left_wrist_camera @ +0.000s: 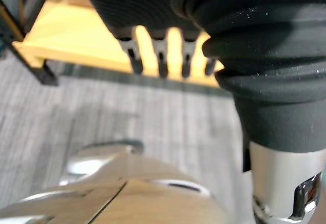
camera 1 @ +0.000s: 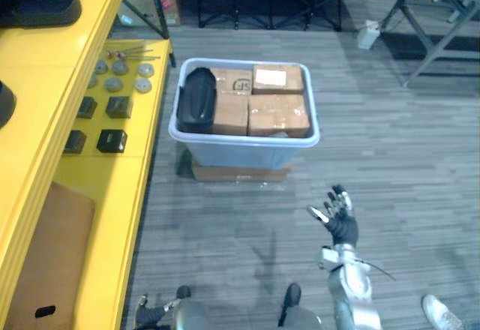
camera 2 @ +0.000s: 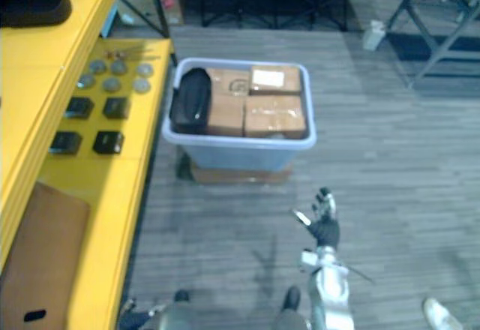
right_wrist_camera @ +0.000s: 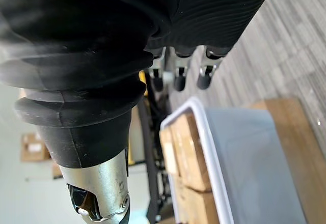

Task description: Walk over and take plastic housings, then place them on the shelf

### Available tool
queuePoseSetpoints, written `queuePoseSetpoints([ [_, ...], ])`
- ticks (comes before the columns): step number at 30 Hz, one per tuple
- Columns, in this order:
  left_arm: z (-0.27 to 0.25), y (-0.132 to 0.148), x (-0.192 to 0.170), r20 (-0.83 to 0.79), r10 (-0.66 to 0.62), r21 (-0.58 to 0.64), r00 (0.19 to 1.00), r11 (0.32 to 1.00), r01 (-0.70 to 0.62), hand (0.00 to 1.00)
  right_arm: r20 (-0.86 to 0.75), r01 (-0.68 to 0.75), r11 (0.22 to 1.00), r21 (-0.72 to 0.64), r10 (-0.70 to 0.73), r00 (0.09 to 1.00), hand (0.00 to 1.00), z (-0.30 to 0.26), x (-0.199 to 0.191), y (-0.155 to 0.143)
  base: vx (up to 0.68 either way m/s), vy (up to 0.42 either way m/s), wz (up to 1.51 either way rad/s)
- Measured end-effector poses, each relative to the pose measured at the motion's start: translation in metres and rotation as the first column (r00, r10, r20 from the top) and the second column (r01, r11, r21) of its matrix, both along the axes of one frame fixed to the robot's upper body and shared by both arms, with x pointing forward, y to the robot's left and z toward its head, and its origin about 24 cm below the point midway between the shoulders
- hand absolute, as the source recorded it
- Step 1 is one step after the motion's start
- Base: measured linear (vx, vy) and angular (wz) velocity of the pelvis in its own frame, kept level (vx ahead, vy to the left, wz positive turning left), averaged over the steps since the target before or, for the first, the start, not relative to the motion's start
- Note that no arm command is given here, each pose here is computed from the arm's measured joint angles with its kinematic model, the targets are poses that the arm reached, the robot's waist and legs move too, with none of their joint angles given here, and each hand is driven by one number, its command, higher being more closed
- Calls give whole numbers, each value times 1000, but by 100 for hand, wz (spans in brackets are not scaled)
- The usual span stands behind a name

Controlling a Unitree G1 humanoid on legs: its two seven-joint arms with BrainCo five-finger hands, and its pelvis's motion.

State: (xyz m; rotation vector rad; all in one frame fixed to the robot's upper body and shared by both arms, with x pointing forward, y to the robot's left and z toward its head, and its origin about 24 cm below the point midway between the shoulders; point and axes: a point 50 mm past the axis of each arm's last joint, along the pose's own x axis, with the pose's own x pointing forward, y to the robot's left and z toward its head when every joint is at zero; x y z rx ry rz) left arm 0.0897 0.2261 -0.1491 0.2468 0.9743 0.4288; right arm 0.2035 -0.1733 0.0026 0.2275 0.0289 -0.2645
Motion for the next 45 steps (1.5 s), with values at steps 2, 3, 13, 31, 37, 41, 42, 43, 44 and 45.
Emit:
queuePoseSetpoints([
  [2, 0, -4, 2, -5, -37, -2, 999, 999, 37, 0, -9, 8, 1000, 9, -8, 1000, 0, -2, -2, -2, -43, 6, -26],
  [3, -1, -8, 4, -4, -62, -12, 998, 998, 61, 0, -22, 11, 1000, 26, -11, 1000, 0, -5, -4, -4, -40, 17, -36],
  [13, -14, -7, -47, -106, 222, -154, 969, 959, -237, 0, -149, -68, 986, 153, 91, 985, 0, -33, -26, 6, 12, -10, -34],
  [31, -9, 4, -41, -72, 268, -159, 961, 948, -276, 0, -130, -58, 971, 233, 90, 987, 0, -31, -15, 27, 309, 88, 22],
  [37, 4, 5, 13, 91, 257, -167, 962, 956, -240, 0, -19, -85, 990, 117, 88, 996, 0, -3, 1, 20, 381, -136, 55],
  [41, 0, -17, 5, 92, 303, -226, 948, 934, -277, 0, 50, -93, 996, 3, 93, 994, 0, 16, 16, 6, 322, -221, 26],
  [42, 0, -18, 5, 92, 307, -229, 947, 932, -280, 0, 57, -92, 996, 0, 92, 994, 0, 18, 18, 5, 256, -167, 20],
  [43, 0, -18, 5, 92, 321, -236, 943, 927, -293, 0, 83, -81, 997, -5, 81, 993, 0, 25, 25, 4, 160, -96, 60],
  [44, 1, -14, 7, 106, 336, -237, 936, 923, -304, 0, 96, -62, 998, -6, 63, 993, 0, 28, 28, 2, 177, -103, 74],
  [45, 2, -12, 9, 114, 340, -235, 933, 922, -307, 0, 101, -55, 998, -6, 56, 993, 0, 30, 30, 1, 77, -28, 71],
])
